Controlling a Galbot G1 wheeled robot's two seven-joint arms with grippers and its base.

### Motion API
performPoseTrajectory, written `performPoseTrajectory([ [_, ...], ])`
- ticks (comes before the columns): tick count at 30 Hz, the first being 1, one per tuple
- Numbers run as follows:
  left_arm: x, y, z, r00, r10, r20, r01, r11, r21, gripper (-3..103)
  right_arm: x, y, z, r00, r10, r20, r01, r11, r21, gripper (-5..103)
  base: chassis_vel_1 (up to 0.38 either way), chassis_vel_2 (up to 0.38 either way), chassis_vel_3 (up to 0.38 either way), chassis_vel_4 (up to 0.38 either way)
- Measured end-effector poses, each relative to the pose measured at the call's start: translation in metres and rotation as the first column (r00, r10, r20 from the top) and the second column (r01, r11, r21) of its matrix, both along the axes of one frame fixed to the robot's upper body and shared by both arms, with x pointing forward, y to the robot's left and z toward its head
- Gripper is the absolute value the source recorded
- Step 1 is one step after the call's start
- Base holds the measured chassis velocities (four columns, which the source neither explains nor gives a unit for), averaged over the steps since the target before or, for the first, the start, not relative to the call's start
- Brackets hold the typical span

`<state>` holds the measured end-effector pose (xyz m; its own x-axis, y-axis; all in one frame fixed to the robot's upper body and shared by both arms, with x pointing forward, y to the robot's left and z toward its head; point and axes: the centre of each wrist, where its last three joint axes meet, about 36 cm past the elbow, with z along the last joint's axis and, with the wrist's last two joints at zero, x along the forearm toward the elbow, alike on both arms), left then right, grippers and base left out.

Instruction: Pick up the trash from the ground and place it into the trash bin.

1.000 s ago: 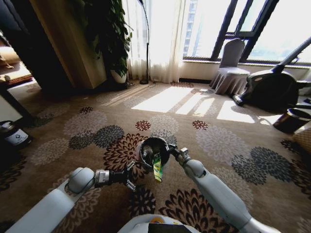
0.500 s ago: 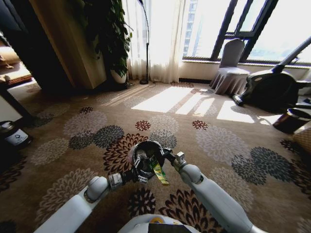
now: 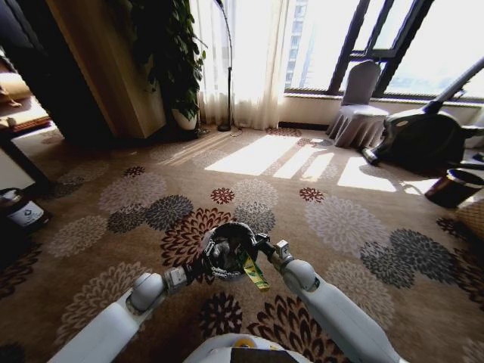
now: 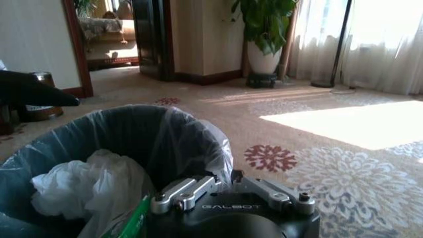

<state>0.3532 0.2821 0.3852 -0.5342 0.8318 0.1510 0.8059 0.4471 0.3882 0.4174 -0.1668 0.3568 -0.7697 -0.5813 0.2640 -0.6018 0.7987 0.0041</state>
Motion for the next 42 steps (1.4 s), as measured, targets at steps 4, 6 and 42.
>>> performPoseTrajectory([
  [4, -0.001, 0.000, 0.007, 0.995, -0.094, 0.019, 0.093, 0.995, 0.019, 86, -0.002, -0.002, -0.002, 1.000, 0.000, -0.005, 0.000, 1.000, -0.008, 4, 0.000, 0.000, 0.000, 0.000],
  [6, 0.000, 0.004, 0.014, 0.992, -0.124, 0.031, 0.123, 0.992, 0.041, 86, -0.001, -0.005, -0.003, 1.000, -0.007, -0.006, 0.007, 1.000, -0.014, 4, 0.000, 0.000, 0.000, 0.000],
  [42, 0.000, -0.010, 0.006, 0.931, -0.366, -0.011, 0.359, 0.908, 0.215, 86, 0.001, -0.002, -0.010, 0.999, 0.018, -0.032, -0.018, 1.000, -0.006, 4, 0.000, 0.000, 0.000, 0.000],
])
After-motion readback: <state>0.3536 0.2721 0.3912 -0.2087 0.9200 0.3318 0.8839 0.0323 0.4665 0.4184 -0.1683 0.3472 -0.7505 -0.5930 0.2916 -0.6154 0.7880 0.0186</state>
